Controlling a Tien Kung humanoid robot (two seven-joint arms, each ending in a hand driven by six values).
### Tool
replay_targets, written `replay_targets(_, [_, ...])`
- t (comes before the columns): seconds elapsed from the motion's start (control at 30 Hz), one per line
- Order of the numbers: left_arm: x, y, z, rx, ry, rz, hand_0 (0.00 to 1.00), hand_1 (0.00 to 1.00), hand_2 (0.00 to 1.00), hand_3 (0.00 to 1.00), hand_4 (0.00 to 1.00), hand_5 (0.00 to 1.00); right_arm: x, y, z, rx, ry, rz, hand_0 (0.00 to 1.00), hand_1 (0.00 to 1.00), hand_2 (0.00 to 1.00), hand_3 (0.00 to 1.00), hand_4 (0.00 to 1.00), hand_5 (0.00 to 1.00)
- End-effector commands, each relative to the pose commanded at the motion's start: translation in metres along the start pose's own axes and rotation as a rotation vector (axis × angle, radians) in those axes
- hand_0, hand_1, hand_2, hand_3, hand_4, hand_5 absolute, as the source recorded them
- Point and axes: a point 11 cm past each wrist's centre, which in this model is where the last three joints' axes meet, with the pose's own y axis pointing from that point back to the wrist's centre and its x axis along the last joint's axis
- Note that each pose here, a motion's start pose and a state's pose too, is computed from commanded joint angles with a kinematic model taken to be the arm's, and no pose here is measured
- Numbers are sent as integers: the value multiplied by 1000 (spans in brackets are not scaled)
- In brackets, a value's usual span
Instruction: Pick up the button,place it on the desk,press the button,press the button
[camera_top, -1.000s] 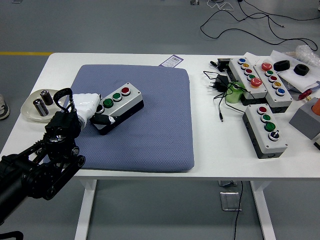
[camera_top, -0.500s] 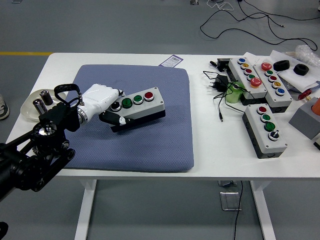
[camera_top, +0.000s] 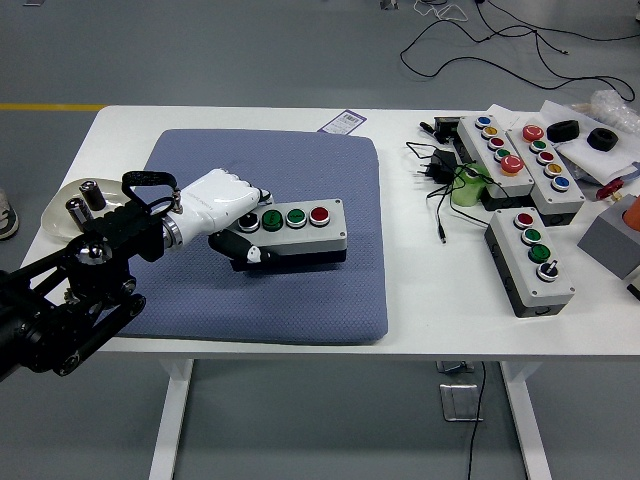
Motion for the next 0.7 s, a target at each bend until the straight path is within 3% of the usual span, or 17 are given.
replay_targets(0.23, [-4,-2,-1,-30,-35,-13,46,127,162,299,881,552,0,0,0,0,1,0,672,646,690,635,311,193])
replay_targets(0.5, [-13,-2,-5,-10,-35,-56,59,160,190,331,864,545,-1,0,0,0,3,-2,672,646,690,635,312,190])
replay_targets(0.53, [-13,-2,-6,-5,-32,-59,225,376,382,476,853,541,-1,0,0,0,3,-2,672,646,690,635,312,190])
replay_targets(0.7, [-13,-1,-10,21,-21,-70,225,376,382,476,853,541,-1,0,0,-2,3,-2,672,646,690,635,312,190])
